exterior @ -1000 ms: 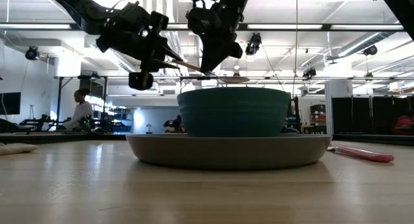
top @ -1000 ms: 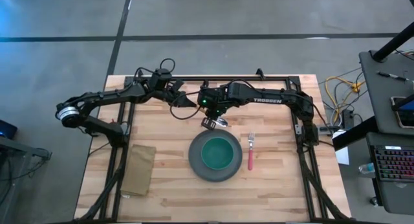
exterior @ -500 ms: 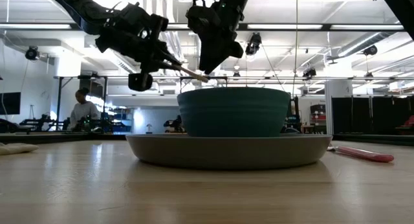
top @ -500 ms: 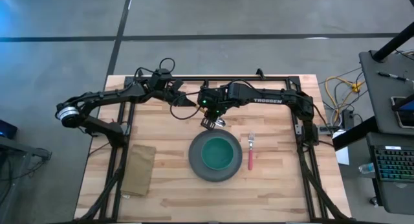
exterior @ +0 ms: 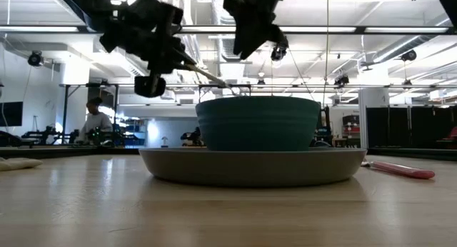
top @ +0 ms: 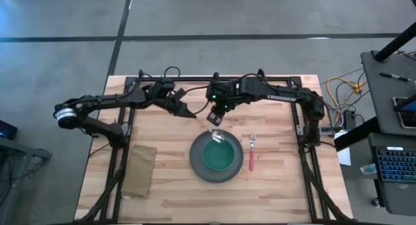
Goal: Set table place
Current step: Put the yellow spoon into the green bowl, then return to Home Position
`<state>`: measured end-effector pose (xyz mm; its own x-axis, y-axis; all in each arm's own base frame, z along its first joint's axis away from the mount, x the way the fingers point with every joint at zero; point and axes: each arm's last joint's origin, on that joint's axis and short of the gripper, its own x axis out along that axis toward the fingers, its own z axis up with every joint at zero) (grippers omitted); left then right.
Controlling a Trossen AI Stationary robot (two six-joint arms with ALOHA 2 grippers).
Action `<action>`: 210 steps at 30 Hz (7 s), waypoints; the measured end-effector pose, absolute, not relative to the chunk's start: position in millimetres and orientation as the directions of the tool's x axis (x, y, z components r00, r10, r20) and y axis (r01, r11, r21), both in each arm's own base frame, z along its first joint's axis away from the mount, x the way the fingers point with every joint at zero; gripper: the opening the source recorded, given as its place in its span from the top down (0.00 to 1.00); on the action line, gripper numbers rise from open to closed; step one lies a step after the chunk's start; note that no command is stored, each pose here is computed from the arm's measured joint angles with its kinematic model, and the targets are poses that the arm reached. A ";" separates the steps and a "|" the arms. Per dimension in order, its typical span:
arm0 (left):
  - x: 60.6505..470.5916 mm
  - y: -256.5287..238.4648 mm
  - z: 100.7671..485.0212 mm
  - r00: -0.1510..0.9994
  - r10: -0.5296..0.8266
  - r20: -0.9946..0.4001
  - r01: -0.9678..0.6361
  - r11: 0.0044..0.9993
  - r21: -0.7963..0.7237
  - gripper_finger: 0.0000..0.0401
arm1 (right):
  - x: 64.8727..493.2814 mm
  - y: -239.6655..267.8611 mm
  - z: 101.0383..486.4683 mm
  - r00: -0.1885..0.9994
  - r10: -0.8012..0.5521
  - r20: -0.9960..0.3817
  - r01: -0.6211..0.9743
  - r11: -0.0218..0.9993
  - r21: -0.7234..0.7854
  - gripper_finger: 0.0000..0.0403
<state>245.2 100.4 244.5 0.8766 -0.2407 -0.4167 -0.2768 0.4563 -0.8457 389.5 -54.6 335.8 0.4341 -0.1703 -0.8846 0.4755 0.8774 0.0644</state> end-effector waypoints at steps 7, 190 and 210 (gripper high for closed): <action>249.5 73.8 242.2 0.838 -0.274 -0.472 -0.311 0.471 -0.826 0.97 | 382.9 -54.4 338.9 0.405 -0.193 -0.894 0.523 0.851 0.053 0.71; 105.1 10.0 184.0 0.934 -0.323 0.151 0.357 0.832 -0.425 0.63 | 99.5 4.1 173.9 0.995 -0.072 0.071 0.038 0.919 0.392 0.80; 105.1 9.9 183.9 0.934 -0.324 0.151 0.357 0.832 -0.425 0.63 | 99.4 4.0 174.0 0.995 -0.072 0.071 0.038 0.919 0.393 0.79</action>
<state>105.1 9.9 183.9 0.9340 -0.3237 0.1510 0.3570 0.8316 -0.4254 99.4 4.0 174.0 0.9949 -0.0718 0.0712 0.0382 0.9189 0.3926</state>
